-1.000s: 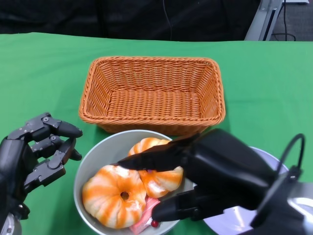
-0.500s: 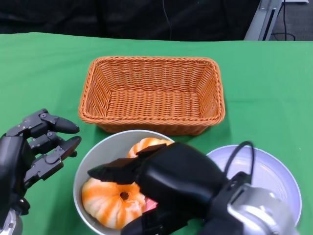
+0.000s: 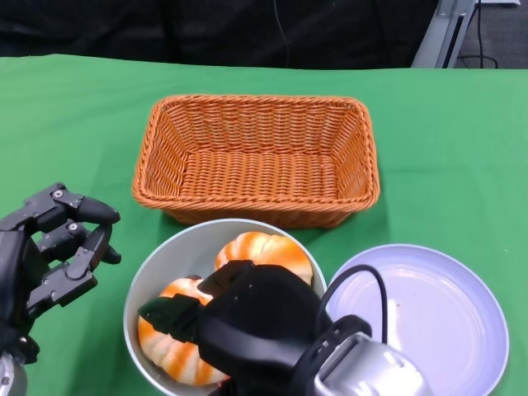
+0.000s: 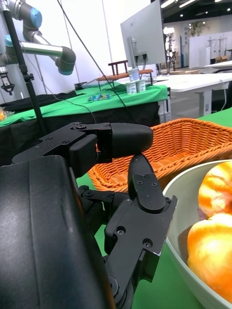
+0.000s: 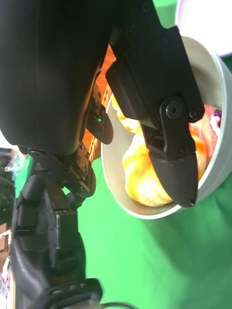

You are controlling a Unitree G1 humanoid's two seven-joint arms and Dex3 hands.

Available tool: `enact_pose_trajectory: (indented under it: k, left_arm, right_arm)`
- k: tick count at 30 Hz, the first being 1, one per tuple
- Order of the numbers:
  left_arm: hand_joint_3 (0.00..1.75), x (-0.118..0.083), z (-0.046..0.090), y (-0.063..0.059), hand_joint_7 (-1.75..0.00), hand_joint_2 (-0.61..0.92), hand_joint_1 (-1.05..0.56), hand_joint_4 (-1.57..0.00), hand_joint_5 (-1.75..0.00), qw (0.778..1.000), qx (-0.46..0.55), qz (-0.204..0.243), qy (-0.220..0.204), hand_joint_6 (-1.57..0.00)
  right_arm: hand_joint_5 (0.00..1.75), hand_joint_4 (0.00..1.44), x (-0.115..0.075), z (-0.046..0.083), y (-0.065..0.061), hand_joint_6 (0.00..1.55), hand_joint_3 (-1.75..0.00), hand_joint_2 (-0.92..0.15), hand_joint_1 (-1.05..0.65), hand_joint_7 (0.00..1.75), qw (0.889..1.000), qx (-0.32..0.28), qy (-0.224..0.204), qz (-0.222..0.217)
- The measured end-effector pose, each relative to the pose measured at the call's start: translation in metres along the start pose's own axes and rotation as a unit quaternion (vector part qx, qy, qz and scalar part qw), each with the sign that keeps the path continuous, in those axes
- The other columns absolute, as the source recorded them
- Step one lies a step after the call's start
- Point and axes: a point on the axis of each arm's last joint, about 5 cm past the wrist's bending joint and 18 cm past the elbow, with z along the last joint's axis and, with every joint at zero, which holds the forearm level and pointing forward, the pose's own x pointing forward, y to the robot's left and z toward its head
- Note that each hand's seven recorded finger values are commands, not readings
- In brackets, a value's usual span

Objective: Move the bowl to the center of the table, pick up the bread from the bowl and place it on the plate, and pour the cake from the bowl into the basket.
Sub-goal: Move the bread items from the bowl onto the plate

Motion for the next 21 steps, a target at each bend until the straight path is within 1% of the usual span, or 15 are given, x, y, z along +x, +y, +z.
enact_pose_trajectory:
  k: [2,6,12,21]
  left_arm:
    - [0.70,0.000,0.000,0.000,-1.17,0.67,-0.17,-0.73,-1.43,1.000,0.000,0.000,0.000,-0.76]
    - [0.68,0.000,0.001,0.000,-1.16,0.69,-0.16,-0.72,-1.43,1.000,0.005,0.000,0.002,-0.76]
    - [0.65,0.001,0.003,-0.001,-1.16,0.72,-0.13,-0.70,-1.42,1.000,0.009,0.000,0.000,-0.73]
    - [0.66,0.001,0.003,-0.001,-1.15,0.70,-0.13,-0.68,-1.45,1.000,0.010,0.000,-0.001,-0.73]
  right_arm:
    - [0.12,0.37,0.002,0.000,0.004,0.26,-0.24,-0.92,-1.00,0.00,1.000,-0.014,0.002,-0.002]
    - [0.13,0.40,0.004,0.000,0.008,0.27,-0.28,-0.92,-0.97,0.00,1.000,-0.016,0.008,-0.007]
    - [0.15,0.46,0.008,-0.002,0.006,0.28,-0.32,-0.92,-0.92,0.01,1.000,-0.003,0.022,-0.014]
    - [0.18,0.57,0.012,-0.006,0.007,0.33,-0.37,-0.92,-0.86,0.02,0.999,0.018,0.033,-0.010]
